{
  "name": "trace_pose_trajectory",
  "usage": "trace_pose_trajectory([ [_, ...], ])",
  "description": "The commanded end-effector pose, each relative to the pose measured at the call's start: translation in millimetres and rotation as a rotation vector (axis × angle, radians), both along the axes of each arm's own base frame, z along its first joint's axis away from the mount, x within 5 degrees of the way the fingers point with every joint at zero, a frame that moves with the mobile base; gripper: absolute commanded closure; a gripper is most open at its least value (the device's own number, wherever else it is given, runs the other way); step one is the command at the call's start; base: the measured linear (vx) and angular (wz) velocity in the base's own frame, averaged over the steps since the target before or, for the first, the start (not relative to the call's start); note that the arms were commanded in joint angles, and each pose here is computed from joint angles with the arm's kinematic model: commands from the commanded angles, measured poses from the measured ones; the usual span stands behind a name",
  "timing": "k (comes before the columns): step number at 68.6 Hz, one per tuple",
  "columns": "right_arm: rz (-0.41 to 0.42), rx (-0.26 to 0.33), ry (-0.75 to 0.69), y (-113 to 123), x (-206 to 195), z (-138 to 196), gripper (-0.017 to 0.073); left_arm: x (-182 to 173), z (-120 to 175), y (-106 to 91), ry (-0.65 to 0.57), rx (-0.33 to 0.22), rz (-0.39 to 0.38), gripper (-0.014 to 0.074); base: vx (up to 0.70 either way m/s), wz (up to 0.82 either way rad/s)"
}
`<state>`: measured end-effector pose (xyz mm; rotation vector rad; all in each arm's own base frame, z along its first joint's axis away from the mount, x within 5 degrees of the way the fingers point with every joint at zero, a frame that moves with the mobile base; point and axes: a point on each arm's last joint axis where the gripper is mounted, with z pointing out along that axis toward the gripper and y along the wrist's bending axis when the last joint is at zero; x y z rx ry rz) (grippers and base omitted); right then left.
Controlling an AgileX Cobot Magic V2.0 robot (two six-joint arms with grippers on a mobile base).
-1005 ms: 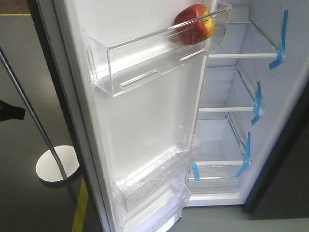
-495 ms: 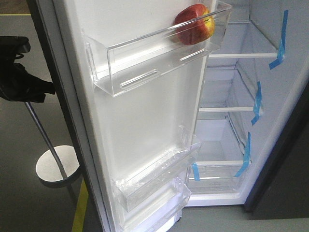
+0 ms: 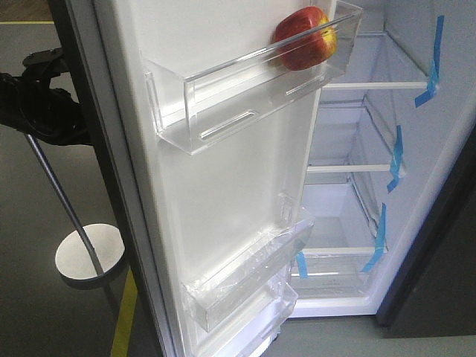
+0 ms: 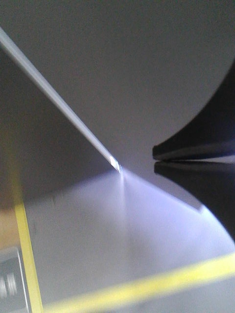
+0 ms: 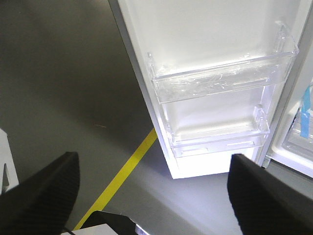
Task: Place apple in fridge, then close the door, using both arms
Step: 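Swing the left arm toward the outer edge of the refrigerator door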
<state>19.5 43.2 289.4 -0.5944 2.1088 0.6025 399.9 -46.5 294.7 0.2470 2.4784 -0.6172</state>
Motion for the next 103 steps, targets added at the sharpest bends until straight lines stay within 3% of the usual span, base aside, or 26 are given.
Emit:
trace_pose_trajectory([
  [1, -0.012, 0.046, -0.047, 1, 3, 11, -0.0027, -8, 35, -12.9, -0.112, -0.089, -0.046, 0.0600, 0.00, 0.00],
  [11, -0.012, 0.046, -0.047, 1, 3, 11, -0.0027, -11, 36, -31.4, -0.116, -0.097, -0.108, 0.0600, 0.00, 0.00],
  [40, -0.012, 0.046, -0.047, 1, 3, 11, -0.0027, -32, 38, -114.4, -0.160, -0.108, -0.281, 0.0600, 0.00, 0.00],
  [54, -0.012, 0.046, -0.047, 1, 3, 11, -0.0027, -48, 41, -153.5, -0.194, -0.132, -0.377, 0.0600, 0.00, 0.00],
  [69, -0.012, 0.046, -0.047, 1, 3, 11, -0.0027, -66, 47, -192.9, -0.267, -0.197, -0.439, 0.0600, 0.00, 0.00],
  [94, -0.012, 0.046, -0.047, 1, 3, 11, -0.0027, -88, 47, -250.0, -0.390, -0.291, -0.464, 0.0600, 0.00, 0.00],
  [103, -0.012, 0.046, -0.047, 1, 3, 11, -0.0027, -90, 40, -271.0, -0.395, -0.367, -0.393, 0.0600, 0.00, 0.00],
])
